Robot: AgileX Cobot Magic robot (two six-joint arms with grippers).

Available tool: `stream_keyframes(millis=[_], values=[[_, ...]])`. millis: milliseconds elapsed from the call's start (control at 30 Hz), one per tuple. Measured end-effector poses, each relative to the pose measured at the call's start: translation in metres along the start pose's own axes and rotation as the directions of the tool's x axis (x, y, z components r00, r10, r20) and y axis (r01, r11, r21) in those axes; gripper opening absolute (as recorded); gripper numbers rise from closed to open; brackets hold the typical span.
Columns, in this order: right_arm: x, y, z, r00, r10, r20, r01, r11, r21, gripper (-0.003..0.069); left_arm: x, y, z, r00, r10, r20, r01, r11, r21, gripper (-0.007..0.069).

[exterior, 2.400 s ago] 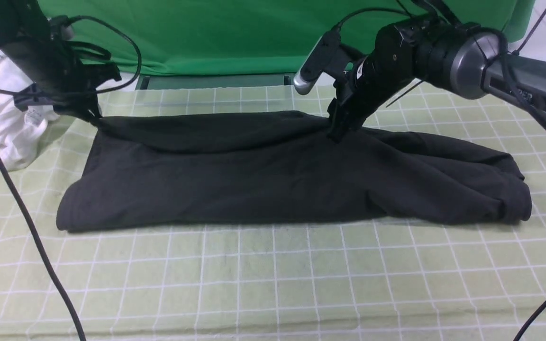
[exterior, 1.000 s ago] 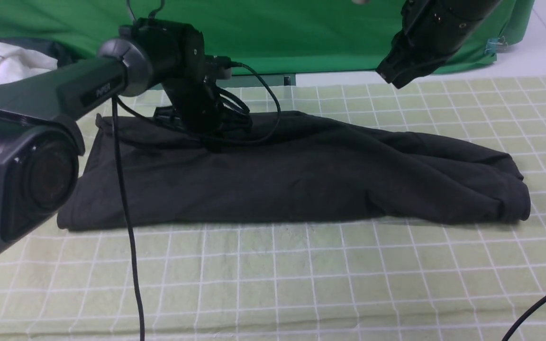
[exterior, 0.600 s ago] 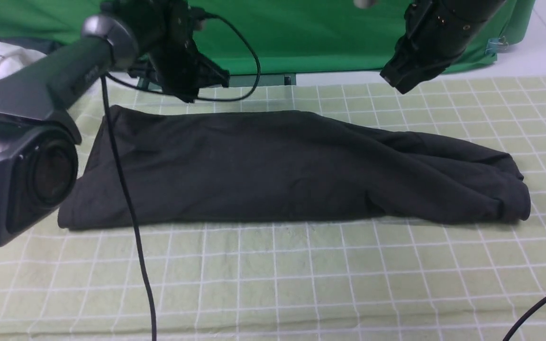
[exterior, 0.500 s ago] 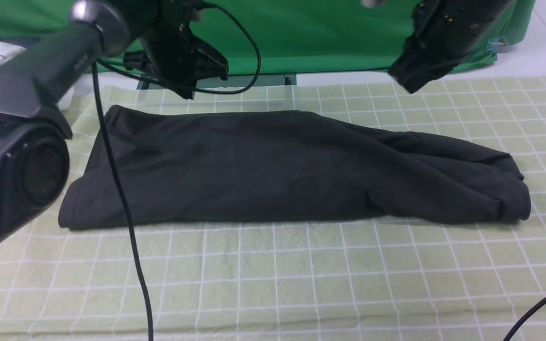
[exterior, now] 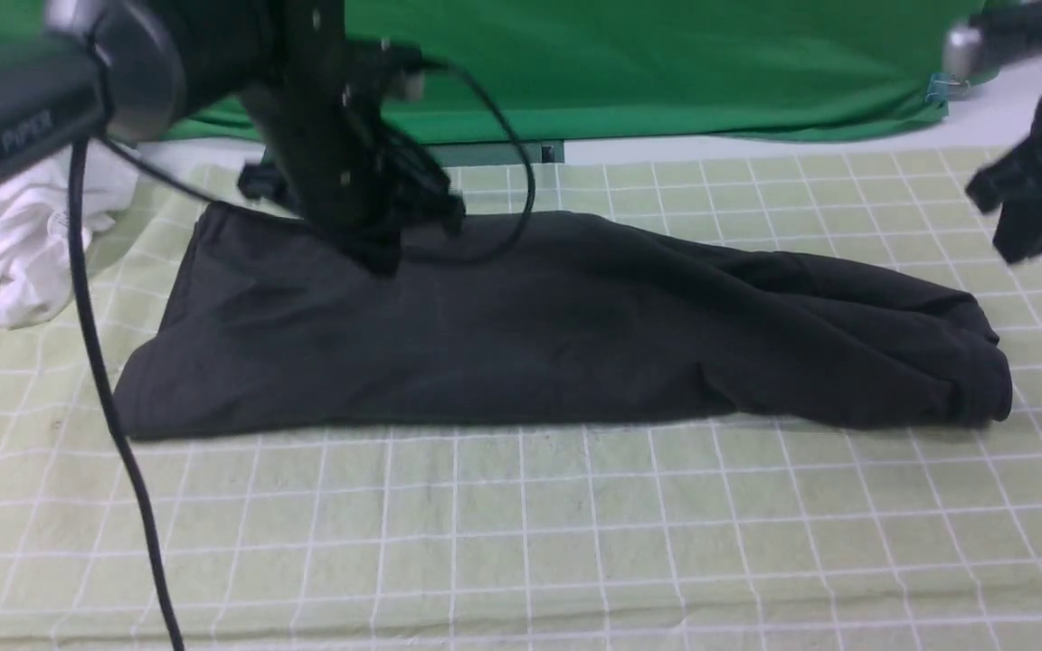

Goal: Fold a long-sleeved shirt over a green coffee tablecloth.
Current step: 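Pull the folded dark garment lengthwise by its ends to straighten it flat on the table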

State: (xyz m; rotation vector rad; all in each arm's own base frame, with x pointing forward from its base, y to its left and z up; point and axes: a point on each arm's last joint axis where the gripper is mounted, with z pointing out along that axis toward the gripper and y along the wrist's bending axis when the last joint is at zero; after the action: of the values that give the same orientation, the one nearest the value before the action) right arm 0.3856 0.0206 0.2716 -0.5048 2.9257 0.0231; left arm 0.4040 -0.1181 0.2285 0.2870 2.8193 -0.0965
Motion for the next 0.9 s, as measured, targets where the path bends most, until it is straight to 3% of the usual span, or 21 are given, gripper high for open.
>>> stream_keyframes(millis=[167, 267, 533, 633, 767, 900], values=[[-0.011, -0.006, 0.039, 1.000, 0.011, 0.000, -0.011, 1.000, -0.006, 0.0363, 0.028, 0.002, 0.036, 0.996, -0.016, -0.087, 0.017, 1.000, 0.000, 0.0011], [-0.016, -0.008, 0.059, 1.000, 0.016, 0.009, -0.016, 1.000, -0.006, 0.0400, 0.035, 0.003, 0.046, 0.995, -0.018, -0.098, 0.018, 1.000, -0.001, 0.0011], [-0.025, -0.012, 0.101, 1.000, 0.024, -0.006, -0.024, 1.000, -0.011, 0.0400, 0.036, 0.003, 0.053, 0.996, -0.019, -0.090, 0.019, 1.000, 0.000, 0.0011], [-0.024, -0.011, 0.111, 0.999, 0.025, -0.025, -0.025, 0.999, -0.027, 0.0317, 0.035, 0.003, 0.053, 0.997, -0.019, -0.080, 0.019, 1.000, 0.001, 0.0011], [-0.027, -0.011, 0.110, 1.000, 0.022, -0.020, -0.023, 0.999, -0.037, 0.0079, 0.034, 0.003, 0.053, 0.997, -0.019, -0.069, 0.019, 1.000, 0.002, 0.0011], [-0.032, -0.012, 0.101, 1.000, 0.019, -0.014, -0.019, 0.999, -0.037, 0.0011, 0.034, 0.003, 0.053, 0.998, -0.019, -0.068, 0.019, 1.000, 0.002, 0.0011]])
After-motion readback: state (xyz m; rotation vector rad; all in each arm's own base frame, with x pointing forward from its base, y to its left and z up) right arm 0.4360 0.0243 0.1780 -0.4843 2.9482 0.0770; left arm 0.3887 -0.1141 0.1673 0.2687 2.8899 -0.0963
